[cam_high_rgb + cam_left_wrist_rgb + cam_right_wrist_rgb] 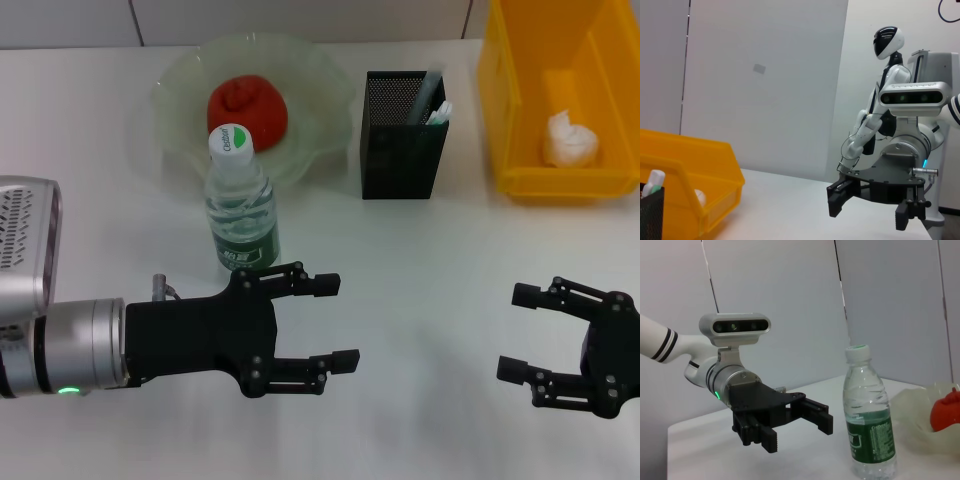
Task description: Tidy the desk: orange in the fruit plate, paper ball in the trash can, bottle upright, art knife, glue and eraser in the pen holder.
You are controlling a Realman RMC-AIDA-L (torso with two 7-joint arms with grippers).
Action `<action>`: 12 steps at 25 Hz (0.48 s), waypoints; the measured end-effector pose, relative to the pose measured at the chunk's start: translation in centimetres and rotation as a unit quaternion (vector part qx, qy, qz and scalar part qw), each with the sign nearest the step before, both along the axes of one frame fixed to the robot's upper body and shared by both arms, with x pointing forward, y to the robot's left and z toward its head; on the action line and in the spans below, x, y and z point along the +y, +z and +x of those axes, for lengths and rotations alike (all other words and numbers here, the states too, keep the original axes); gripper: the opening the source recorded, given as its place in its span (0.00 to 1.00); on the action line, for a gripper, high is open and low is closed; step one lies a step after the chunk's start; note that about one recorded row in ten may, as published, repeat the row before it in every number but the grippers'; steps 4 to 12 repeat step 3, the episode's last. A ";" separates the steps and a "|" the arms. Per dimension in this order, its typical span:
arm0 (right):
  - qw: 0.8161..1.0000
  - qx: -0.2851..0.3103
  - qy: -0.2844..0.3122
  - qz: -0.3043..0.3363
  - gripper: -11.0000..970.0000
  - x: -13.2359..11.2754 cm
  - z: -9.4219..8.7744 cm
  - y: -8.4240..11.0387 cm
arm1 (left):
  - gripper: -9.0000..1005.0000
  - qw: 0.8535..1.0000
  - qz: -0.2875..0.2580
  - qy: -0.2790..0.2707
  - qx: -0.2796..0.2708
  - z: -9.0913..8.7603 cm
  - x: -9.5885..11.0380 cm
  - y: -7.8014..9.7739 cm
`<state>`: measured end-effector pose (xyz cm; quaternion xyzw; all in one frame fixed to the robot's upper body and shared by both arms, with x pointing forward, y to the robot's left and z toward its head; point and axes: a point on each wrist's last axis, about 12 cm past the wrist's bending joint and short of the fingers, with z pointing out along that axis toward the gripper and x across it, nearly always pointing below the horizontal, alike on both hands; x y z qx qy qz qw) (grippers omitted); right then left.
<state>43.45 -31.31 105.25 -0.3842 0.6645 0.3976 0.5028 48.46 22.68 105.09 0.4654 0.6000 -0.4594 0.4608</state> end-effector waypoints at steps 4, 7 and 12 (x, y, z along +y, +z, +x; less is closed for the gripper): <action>1.000 0.001 0.000 0.003 0.86 0.2 0.0 -0.1 | 0.80 1.000 -0.001 0.002 -0.002 0.0 0.0 0.0; 1.000 0.001 0.000 0.003 0.86 0.2 0.0 -0.1 | 0.80 1.000 -0.001 0.002 -0.002 0.0 0.0 0.0; 1.000 0.001 0.000 0.003 0.86 0.2 0.0 -0.1 | 0.80 1.000 -0.001 0.002 -0.002 0.0 0.0 0.0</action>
